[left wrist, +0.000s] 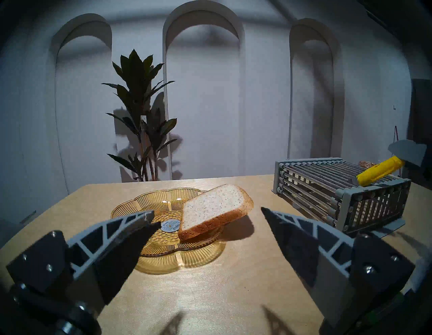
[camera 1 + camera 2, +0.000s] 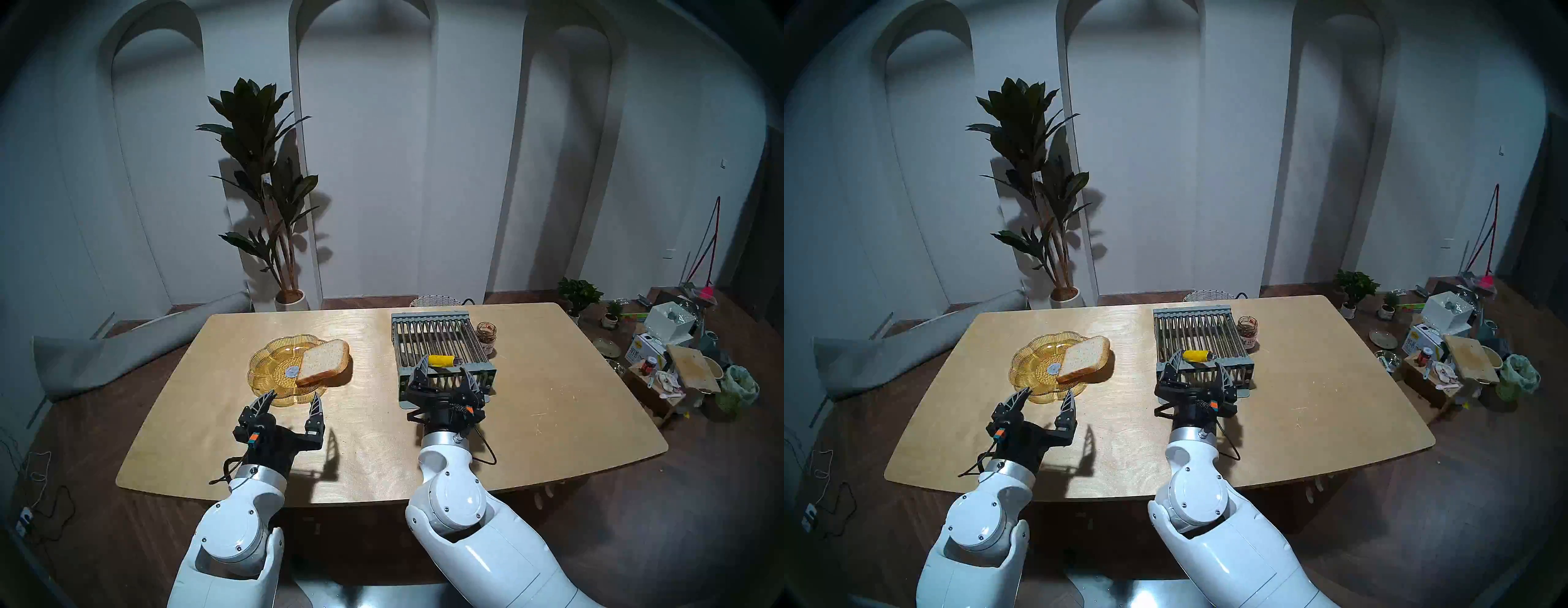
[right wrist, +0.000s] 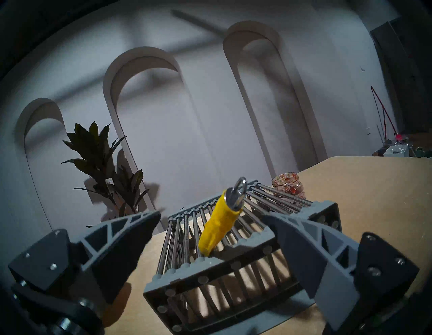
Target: Spread jam over the slice of bread with the knife
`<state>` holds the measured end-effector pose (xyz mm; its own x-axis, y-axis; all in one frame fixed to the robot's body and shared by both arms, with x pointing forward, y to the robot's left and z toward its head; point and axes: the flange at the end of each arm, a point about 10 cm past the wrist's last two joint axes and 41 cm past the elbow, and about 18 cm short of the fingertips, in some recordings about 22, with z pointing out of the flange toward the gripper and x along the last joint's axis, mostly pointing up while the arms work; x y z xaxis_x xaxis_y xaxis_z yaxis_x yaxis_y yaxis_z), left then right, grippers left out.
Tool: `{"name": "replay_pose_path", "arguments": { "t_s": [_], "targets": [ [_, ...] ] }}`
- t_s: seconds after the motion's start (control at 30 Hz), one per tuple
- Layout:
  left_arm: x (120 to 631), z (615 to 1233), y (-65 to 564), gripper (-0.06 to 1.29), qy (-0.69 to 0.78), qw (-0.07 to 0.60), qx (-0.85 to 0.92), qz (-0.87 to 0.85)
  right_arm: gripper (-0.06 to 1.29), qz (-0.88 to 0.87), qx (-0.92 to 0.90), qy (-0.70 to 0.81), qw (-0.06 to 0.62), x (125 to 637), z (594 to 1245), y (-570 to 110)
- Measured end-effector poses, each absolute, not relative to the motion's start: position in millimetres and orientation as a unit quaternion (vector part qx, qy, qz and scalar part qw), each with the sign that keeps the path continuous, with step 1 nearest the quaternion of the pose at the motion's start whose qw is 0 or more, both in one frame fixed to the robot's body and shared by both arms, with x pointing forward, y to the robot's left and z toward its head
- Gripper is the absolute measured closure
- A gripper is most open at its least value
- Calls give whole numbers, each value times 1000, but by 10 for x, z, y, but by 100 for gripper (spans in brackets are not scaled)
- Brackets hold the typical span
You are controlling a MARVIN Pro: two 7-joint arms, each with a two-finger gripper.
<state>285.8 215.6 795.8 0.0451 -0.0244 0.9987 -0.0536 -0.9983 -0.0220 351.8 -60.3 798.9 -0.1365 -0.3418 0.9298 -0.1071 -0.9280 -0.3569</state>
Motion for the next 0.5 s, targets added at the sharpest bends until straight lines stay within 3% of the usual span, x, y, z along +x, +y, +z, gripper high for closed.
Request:
{"name": "replay_pose_path", "arguments": {
  "t_s": [0.5],
  "targets": [
    [2865,7944,2182,-2,-18,15,723,691,0,-742,-640,192,51,3673,7988,-525]
  ]
}}
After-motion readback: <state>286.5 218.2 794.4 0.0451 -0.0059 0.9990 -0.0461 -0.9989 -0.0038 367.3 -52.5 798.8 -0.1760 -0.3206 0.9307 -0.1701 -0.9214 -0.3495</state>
